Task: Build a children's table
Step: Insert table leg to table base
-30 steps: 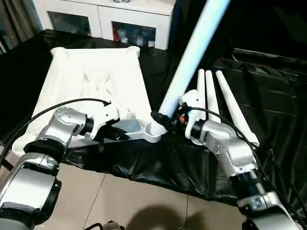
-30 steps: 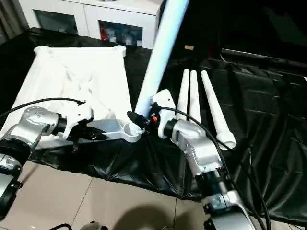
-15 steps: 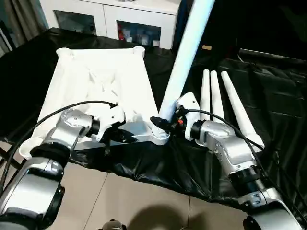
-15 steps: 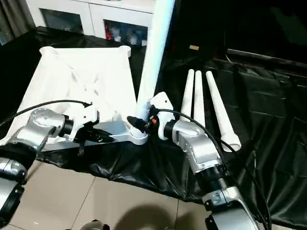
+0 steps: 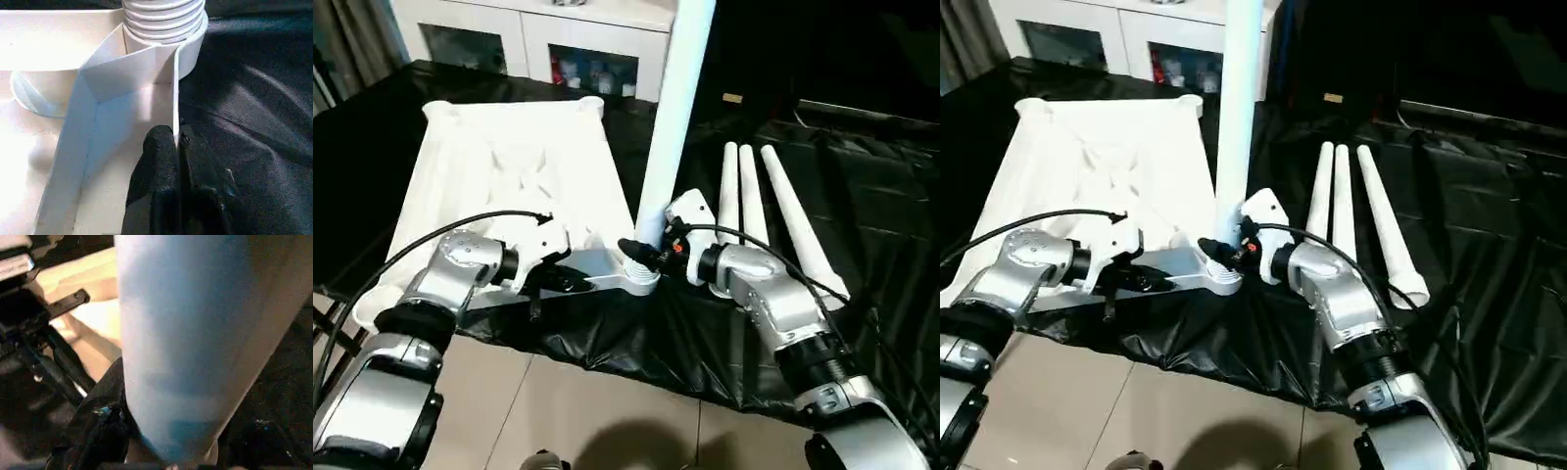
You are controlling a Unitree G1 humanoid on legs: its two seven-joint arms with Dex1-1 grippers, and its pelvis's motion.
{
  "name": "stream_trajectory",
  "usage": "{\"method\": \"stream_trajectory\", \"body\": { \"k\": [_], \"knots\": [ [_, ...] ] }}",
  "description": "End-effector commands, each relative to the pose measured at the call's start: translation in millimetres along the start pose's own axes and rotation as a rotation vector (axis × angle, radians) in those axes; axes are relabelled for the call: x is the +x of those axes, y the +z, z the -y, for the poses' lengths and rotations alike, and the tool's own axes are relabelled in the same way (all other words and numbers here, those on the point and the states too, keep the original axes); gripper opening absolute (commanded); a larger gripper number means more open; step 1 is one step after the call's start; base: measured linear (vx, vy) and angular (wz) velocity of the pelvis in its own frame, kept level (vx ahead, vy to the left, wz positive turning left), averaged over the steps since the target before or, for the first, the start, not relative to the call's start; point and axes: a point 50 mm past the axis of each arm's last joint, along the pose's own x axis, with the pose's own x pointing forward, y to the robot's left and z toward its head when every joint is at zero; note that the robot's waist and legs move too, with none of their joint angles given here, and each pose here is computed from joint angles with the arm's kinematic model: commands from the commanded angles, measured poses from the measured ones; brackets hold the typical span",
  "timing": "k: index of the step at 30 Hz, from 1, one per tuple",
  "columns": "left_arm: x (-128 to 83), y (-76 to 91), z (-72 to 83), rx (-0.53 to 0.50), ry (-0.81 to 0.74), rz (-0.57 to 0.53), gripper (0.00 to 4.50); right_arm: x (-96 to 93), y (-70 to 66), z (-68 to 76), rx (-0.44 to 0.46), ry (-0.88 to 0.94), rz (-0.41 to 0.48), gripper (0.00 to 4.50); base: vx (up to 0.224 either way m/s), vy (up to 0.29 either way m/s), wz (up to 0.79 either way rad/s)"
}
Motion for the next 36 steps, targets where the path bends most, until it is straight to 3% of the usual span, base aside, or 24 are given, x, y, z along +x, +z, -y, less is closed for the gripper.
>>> {"method": "stream_trajectory", "body": {
  "k": [1,2,5,11,16,24,36],
  "knots": [
    [11.0,-3.1,7.8,-0.015,-0.033,0.019,0.0,-3.1,-13.0,3.0,0.064,-0.023,-0.02,1.91,0.0,0.0,0.0],
    [12.2,-2.7,7.4,-0.015,-0.019,0.019,0.0,-6.2,-16.9,5.4,0.127,-0.036,0.013,1.91,0.0,0.0,0.0],
    [13.2,-1.3,6.7,-0.02,-0.003,0.027,0.0,-11.6,-24.4,8.5,0.2,-0.057,0.052,1.91,0.0,0.0,0.0],
    [13.1,-0.4,4.1,-0.02,0.038,0.032,0.0,-19.3,-44.0,4.5,0.219,-0.065,0.05,1.91,0.0,0.0,0.0],
    [12.9,-0.2,3.1,-0.017,0.057,0.031,0.0,-22.0,-55.1,-1.0,0.14,-0.085,0.023,1.91,0.0,0.0,0.0],
    [12.3,-2.6,6.4,0.0,0.03,0.013,0.0,-10.4,-51.2,-10.5,-0.014,-0.023,-0.068,1.91,0.0,0.0,0.0],
    [6.6,-2.3,9.4,0.029,-0.031,-0.005,0.0,-1.2,-62.1,-21.4,-0.042,0.14,-0.196,1.91,0.0,0.0,0.0]
  ]
}}
